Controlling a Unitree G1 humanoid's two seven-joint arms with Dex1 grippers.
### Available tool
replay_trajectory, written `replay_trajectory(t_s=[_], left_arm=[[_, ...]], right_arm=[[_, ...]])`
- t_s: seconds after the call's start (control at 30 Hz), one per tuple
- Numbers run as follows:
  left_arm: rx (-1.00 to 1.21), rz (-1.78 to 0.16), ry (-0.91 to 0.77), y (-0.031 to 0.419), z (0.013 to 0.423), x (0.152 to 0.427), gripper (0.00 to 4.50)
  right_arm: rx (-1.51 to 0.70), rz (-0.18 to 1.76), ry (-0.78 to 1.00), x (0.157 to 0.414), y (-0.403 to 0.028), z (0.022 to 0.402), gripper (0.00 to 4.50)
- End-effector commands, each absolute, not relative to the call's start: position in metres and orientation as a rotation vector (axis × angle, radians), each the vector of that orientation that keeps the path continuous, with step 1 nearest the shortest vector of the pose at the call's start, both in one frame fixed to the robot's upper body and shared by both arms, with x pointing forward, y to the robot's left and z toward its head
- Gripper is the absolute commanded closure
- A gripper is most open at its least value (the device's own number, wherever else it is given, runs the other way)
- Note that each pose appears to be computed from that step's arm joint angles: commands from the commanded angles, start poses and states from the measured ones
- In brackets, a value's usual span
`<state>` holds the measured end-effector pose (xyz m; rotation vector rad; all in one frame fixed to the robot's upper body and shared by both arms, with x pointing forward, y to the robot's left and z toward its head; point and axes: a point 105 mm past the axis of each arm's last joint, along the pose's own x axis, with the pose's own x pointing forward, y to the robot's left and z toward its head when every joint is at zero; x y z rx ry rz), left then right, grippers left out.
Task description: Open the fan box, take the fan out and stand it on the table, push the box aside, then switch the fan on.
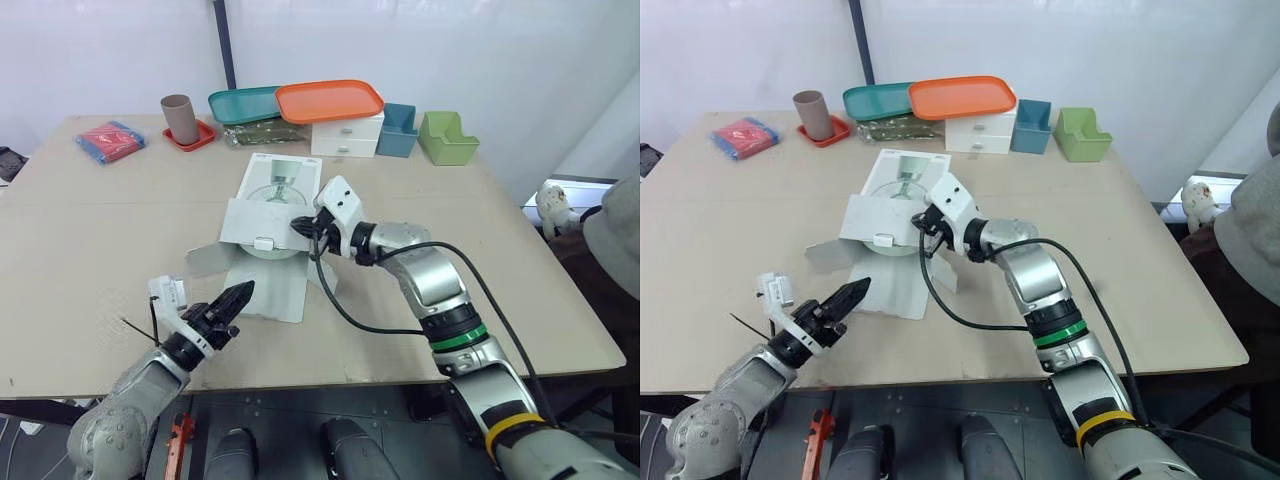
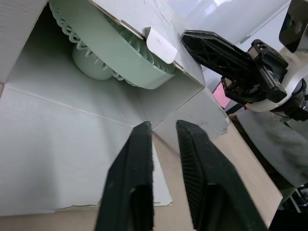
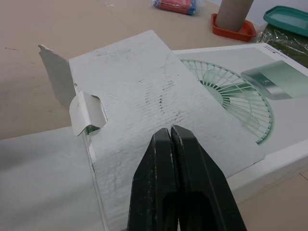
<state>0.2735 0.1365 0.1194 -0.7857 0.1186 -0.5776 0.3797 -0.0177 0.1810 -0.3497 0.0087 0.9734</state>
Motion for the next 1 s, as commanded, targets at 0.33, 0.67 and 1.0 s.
replay_trajectory(t_s=[0.33,0.67,1.0], left_arm=[[-0.891,-0.572,0.083,0.143,0.125,0.274,1.68],[-0.920,-0.589,0.080,0.135,0.132,0.279,1.68],[-0.914,-0.575,0.078,0.136,0.135,0.282,1.68]], right_arm=[[-0.342,0.977,-0.087,0.371,-0.018,0.206,4.50],[-0.286,0.952,-0.139,0.356,-0.026,0.223,4.50],[-0.148,0.869,-0.103,0.334,-0.044,0.211,4.50]])
